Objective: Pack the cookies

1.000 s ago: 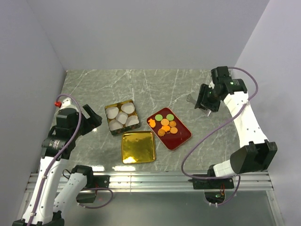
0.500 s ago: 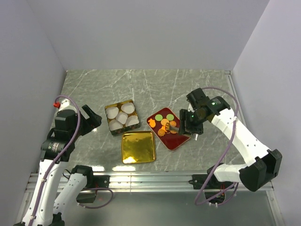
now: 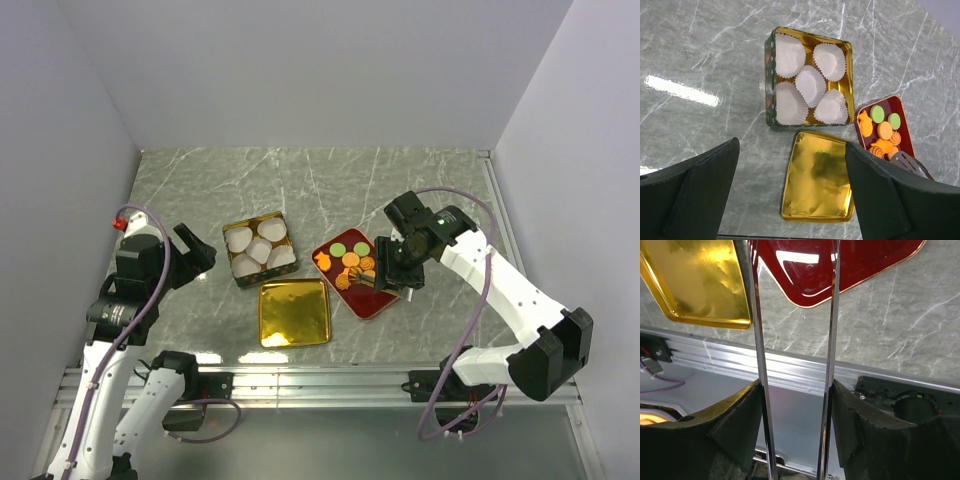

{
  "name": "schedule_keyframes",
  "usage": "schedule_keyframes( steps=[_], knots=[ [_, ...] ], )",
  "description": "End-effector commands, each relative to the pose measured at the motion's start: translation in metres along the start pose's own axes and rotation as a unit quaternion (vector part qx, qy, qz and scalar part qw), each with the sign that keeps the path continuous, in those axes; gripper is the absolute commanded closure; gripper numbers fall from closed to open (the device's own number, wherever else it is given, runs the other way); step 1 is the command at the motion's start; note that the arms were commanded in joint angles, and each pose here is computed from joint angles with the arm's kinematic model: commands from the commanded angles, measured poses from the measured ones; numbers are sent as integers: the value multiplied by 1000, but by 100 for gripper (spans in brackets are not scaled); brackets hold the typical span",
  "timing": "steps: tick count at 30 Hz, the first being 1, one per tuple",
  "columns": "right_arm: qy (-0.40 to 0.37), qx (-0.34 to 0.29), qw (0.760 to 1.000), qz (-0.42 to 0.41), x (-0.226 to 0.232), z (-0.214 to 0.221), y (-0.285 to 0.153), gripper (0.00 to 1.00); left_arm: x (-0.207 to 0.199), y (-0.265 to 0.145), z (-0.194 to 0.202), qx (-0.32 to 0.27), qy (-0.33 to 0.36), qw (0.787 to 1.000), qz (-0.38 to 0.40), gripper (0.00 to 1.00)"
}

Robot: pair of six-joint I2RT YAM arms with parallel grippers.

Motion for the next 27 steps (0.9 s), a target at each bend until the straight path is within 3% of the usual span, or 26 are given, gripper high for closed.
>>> schedule_keyframes(
  steps=[1, 27],
  knots=[
    [2, -17, 1000, -2, 5, -8, 2, 40, -5, -2, -3, -13, -1, 1000, 21, 8],
    [-16, -9, 1000, -13, 25, -43, 23, 42, -5, -3, -4, -16, -2, 1000, 23, 8]
  ],
)
Point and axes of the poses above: each gripper's point midway between its finger pads, its own y axis out along the fingers, its own x axis along the line the jaws close on, z = x × y, the point moved 9 cm from there along -y, back along the fingers, and after that the axes turned 7 degrees about -y, right-handed, at the moved point
